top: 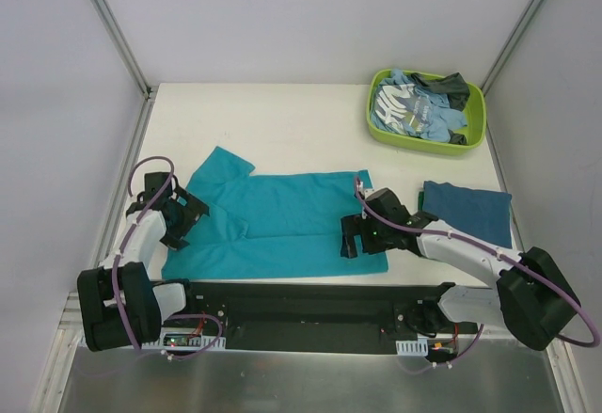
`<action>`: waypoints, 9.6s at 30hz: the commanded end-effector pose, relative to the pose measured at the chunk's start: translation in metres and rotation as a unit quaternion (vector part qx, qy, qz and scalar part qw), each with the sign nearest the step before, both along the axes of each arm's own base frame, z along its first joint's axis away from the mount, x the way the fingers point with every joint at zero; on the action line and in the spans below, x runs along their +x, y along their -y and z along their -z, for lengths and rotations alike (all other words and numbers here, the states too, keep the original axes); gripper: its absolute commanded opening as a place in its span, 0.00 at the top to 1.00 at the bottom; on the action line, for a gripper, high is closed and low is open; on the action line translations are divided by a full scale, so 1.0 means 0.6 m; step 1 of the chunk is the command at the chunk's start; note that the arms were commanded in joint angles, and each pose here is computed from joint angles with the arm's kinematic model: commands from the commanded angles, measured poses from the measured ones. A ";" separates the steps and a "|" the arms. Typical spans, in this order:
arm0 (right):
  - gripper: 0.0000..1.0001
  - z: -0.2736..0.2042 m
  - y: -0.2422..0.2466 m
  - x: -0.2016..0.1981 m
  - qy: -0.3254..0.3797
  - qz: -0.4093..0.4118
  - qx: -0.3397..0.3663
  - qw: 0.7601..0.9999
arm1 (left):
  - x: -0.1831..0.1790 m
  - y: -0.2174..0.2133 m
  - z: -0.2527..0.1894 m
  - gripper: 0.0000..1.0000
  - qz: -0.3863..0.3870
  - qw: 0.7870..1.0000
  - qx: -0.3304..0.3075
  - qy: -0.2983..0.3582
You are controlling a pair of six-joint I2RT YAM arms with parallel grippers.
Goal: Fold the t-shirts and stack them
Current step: Fold the flattened tshirt in 1/3 of the way, then grap the side of the flattened tshirt furthest away from the robot with both arms, then fold the other side of the tshirt into a rectangle, then rotate the tshirt 90 degrees
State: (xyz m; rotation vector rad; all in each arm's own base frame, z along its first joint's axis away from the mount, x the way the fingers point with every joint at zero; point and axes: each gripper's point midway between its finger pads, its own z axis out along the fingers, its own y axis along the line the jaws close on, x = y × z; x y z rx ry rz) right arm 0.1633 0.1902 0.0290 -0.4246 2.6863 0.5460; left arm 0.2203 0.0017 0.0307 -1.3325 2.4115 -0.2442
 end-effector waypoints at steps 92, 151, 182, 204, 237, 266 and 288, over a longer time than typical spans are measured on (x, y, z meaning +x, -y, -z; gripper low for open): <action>0.04 -0.090 0.120 0.348 0.104 0.264 -0.063 0.957 | 0.427 0.087 0.038 1.00 0.373 0.906 0.170 -0.104; 0.99 -0.113 0.015 0.317 0.106 0.127 -0.003 0.986 | 0.250 0.090 -0.126 1.00 0.263 0.952 0.146 0.050; 0.99 -0.105 0.070 0.178 0.105 0.100 -0.007 0.989 | -0.011 0.019 -0.149 1.00 0.068 0.976 0.149 0.146; 0.94 -0.051 0.100 0.159 0.065 0.101 -0.039 0.992 | -0.084 0.024 -0.050 1.00 0.008 0.989 0.094 0.115; 0.04 -0.057 -0.032 0.128 -0.017 0.036 0.102 0.994 | 0.037 0.137 -0.025 0.01 0.116 0.991 -0.026 0.053; 0.04 -0.019 -0.170 -0.118 -0.080 -0.196 0.104 0.972 | 0.639 0.490 0.012 0.01 0.187 0.936 -0.271 0.124; 0.04 -0.195 -0.070 0.011 0.178 0.040 0.105 0.978 | 0.514 0.561 -0.480 0.01 0.415 0.779 -0.222 0.414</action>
